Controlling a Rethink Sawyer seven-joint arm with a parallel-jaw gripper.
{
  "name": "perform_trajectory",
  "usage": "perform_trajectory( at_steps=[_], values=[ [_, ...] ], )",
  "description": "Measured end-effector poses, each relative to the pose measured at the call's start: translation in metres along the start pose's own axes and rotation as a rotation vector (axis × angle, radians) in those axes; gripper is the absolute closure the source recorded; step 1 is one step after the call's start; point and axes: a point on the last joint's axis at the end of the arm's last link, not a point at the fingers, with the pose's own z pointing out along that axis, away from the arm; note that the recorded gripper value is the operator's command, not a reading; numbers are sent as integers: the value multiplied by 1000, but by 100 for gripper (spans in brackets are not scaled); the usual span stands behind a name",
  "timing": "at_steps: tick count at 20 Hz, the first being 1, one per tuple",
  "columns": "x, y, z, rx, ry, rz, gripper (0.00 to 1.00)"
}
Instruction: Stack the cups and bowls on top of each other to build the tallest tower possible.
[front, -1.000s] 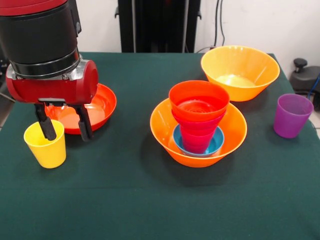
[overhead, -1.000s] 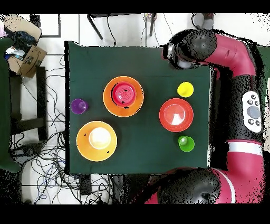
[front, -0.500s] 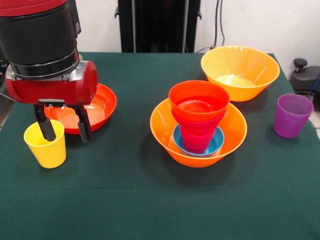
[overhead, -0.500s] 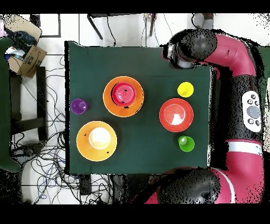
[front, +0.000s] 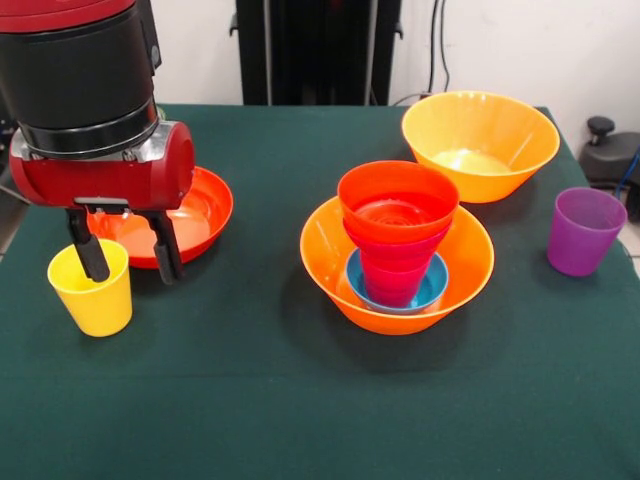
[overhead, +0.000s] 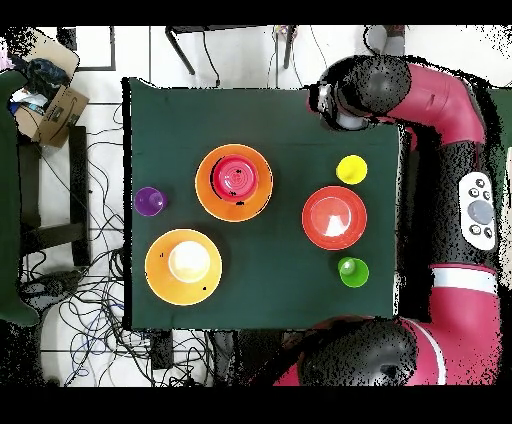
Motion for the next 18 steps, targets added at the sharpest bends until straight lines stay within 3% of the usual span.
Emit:
perform_trajectory(
  at_steps=[18],
  values=[
    [8,6,-12,21,17,-26,0]
  ],
)
